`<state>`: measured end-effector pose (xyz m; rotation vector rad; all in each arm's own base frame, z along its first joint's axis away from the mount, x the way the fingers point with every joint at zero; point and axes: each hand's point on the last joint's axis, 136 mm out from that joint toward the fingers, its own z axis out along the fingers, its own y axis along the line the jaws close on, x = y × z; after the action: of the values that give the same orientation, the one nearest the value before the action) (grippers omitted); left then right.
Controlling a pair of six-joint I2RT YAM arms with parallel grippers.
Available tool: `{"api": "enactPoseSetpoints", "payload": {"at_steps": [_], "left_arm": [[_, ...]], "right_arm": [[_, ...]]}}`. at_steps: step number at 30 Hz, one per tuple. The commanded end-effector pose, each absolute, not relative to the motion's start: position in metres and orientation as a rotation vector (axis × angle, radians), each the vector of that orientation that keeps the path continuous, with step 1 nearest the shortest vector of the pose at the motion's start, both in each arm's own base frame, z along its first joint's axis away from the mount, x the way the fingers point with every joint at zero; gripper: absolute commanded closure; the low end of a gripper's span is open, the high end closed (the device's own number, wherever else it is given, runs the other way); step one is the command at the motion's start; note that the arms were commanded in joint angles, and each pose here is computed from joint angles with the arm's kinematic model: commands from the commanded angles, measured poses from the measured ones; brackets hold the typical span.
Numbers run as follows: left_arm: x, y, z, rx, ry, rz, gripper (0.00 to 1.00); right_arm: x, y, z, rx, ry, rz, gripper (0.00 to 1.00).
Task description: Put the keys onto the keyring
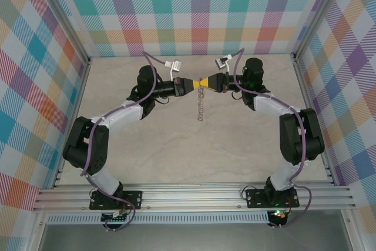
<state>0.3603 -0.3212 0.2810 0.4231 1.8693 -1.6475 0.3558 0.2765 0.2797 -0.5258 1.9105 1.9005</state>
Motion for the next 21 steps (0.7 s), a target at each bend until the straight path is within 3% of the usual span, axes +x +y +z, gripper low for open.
{"api": "enactPoseSetpoints", "payload": {"at_steps": [1,21], "left_arm": [[0.356,-0.329,0.296,0.468,1.815,-1.635,1.0],[0.36,-0.328,0.299,0.43,1.789,-1.643,1.0]], "right_arm": [[0.354,0.272,0.285,-0.515,1.868,1.857,0.74],[0.337,0.258,0.263,-0.437,1.883,1.846,0.7]]}}
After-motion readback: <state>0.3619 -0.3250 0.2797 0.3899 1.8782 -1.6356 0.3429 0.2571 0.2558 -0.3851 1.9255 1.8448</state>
